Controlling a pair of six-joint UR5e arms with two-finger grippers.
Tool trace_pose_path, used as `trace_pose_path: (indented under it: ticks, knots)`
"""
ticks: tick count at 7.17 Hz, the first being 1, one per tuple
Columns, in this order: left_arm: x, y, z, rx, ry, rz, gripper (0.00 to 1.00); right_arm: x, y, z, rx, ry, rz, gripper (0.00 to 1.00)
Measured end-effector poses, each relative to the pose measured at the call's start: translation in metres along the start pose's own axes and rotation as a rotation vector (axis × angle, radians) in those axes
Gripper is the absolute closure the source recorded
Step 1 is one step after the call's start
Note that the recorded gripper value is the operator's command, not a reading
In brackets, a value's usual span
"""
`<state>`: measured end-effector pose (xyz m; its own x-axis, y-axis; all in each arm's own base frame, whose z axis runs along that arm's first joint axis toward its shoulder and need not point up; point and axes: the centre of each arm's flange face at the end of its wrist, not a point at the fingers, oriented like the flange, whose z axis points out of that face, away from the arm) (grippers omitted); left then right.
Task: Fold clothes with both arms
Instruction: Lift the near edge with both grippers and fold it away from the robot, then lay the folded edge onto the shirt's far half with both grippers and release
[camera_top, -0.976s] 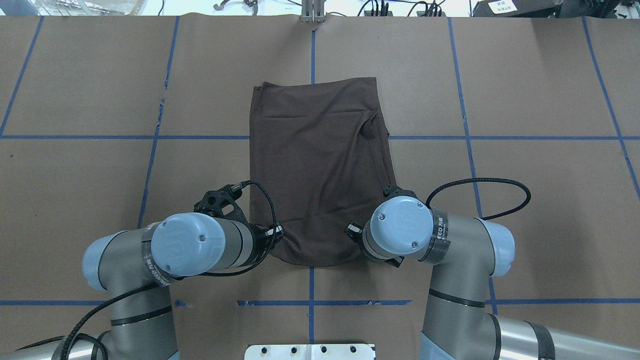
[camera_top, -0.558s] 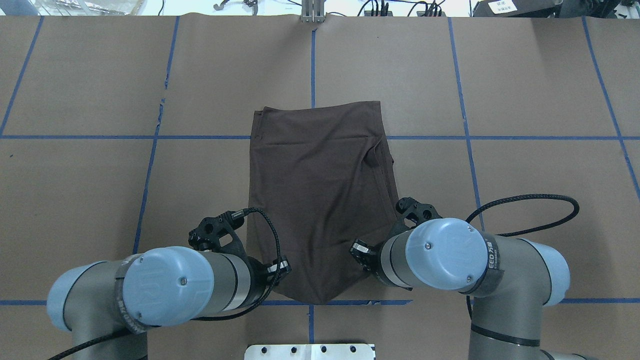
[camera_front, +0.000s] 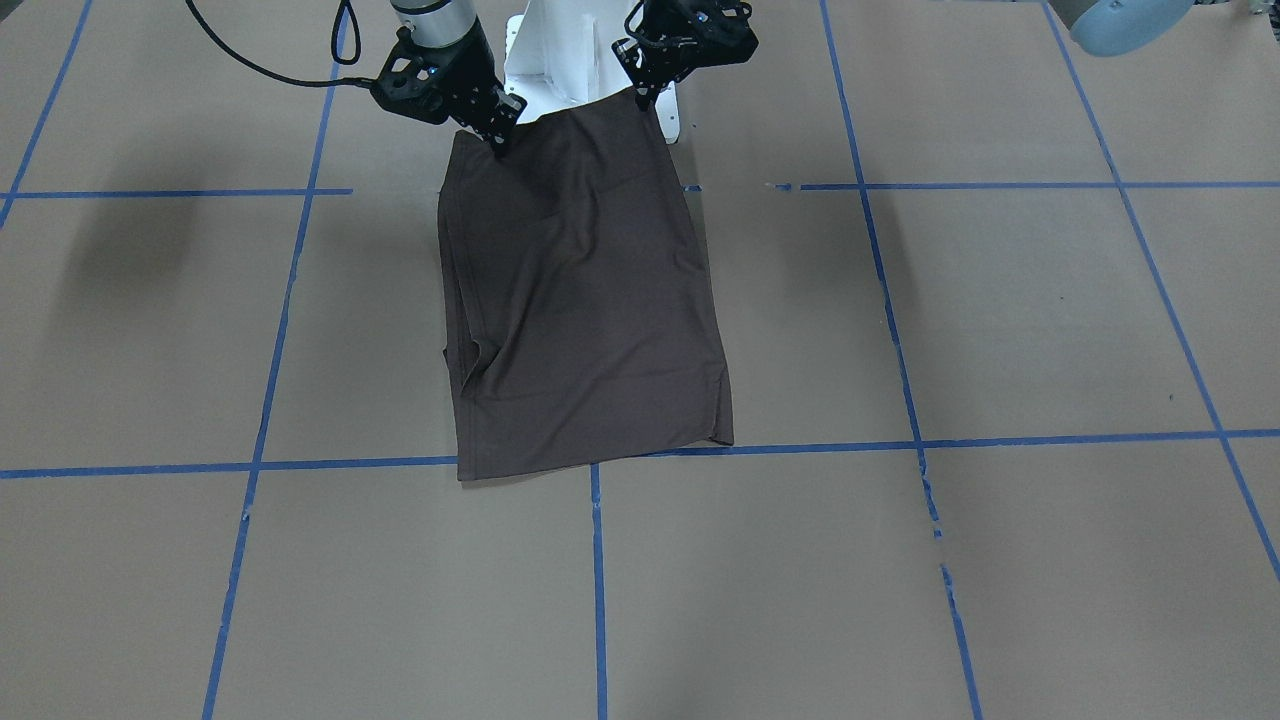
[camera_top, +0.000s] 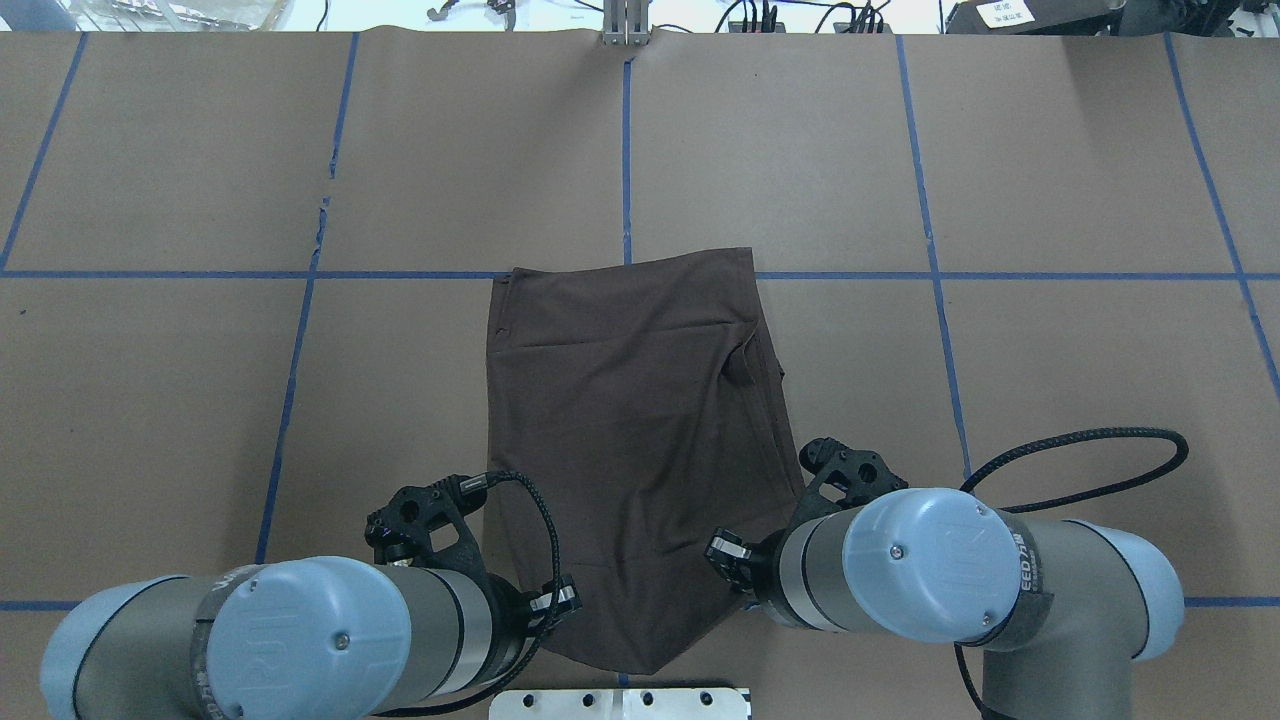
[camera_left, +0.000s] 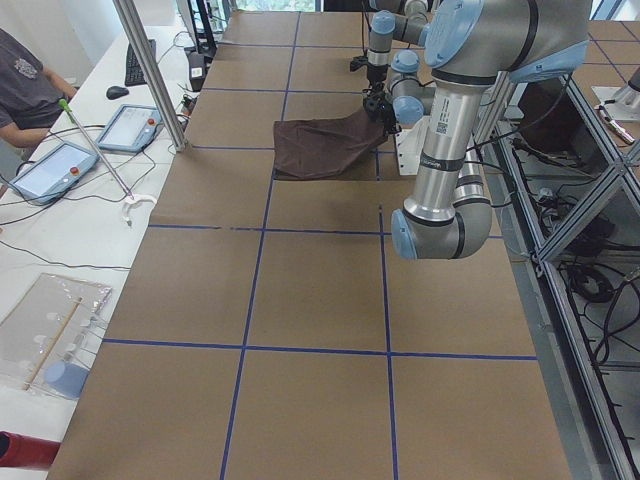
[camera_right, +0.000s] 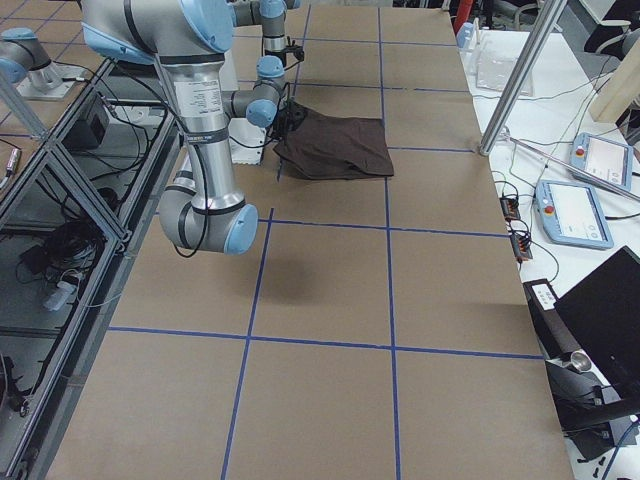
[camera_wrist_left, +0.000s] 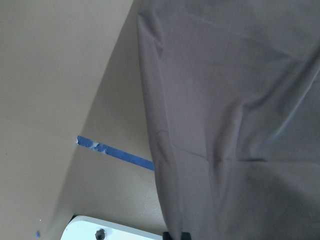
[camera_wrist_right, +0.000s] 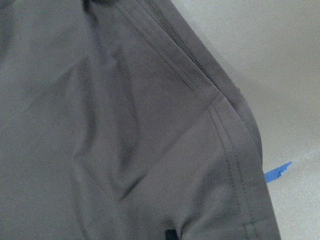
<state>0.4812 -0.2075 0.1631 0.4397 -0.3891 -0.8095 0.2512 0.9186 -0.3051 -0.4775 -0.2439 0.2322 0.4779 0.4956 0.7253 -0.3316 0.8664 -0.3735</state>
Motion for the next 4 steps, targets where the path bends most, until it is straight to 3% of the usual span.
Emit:
trace_pose_path:
  ticks: [2,4]
  knots:
    - [0.011,-0.052,-0.015,0.085,0.030,-0.007,1.00,-0.038,-0.049,-0.003,0.077,-0.041,0.058,1.00]
    - [0.028,-0.126,-0.003,0.197,0.052,-0.012,1.00,-0.082,-0.111,-0.005,0.151,-0.066,0.129,1.00]
